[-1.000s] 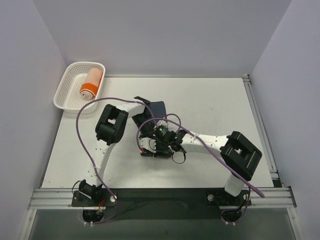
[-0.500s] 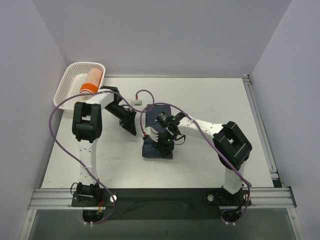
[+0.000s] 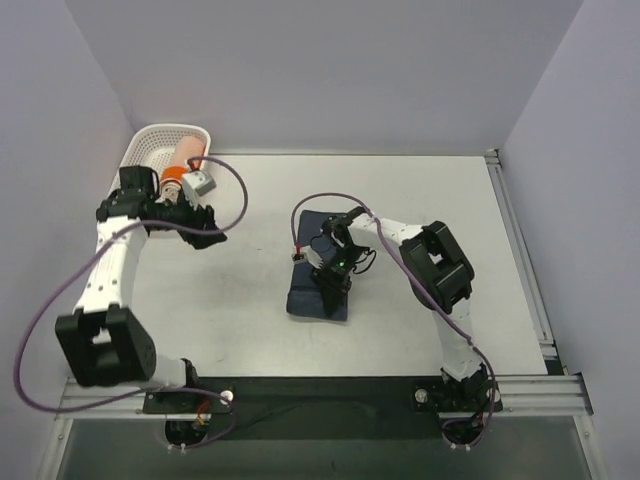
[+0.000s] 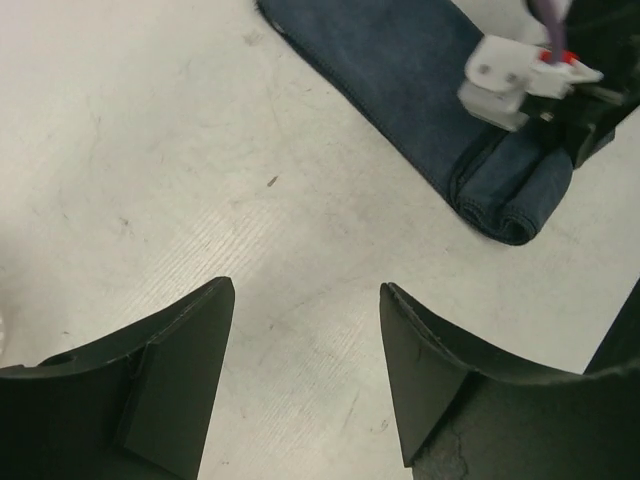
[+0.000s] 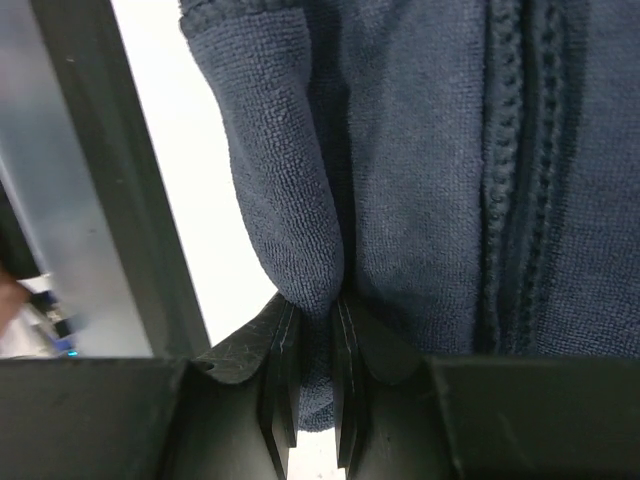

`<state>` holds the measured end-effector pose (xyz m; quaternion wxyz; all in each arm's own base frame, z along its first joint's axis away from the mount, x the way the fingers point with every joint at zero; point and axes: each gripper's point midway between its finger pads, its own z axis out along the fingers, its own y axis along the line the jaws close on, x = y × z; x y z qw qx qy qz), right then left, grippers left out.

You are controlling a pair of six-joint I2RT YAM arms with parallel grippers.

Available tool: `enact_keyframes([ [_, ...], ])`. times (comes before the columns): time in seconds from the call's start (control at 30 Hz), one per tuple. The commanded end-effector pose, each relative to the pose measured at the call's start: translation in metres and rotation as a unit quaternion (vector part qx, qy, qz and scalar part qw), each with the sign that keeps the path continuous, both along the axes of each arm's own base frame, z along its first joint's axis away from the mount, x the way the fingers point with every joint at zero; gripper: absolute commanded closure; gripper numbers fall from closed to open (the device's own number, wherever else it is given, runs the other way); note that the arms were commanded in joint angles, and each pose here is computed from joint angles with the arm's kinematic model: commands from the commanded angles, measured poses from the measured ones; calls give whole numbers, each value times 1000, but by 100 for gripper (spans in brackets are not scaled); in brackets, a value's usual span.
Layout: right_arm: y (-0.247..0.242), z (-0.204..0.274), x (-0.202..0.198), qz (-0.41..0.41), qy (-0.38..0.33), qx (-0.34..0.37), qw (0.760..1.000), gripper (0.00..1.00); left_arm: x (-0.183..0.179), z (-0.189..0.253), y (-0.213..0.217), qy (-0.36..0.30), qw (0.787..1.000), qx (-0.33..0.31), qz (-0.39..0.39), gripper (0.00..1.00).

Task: Roll the towels
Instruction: Roll the towel

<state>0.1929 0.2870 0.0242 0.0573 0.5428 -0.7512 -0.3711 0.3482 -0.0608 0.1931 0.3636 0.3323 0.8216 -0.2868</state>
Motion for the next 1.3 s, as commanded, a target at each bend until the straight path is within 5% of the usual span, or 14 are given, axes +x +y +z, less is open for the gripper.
enact_keyframes([
  [0.0,0,16,-11,-11,79,15,997,100,-12,12,-17,-117,991,54,-24,28],
  [0.2,3,18,-5,-34,168,17,985,100,-79,-20,-64,-198,957,138,-163,24],
  [0.43,3,15,4,-56,237,6,970,100,-136,-62,-143,-274,887,186,-321,23],
  [1.0,9,0,14,-71,264,-13,962,100,-129,-120,-220,-311,843,214,-384,28],
  [1.13,9,-3,14,-72,267,-16,961,100,-130,-161,-207,-269,840,259,-395,37],
  [1.27,10,-10,20,-74,260,-32,962,100,-144,-179,-188,-217,842,282,-405,66],
])
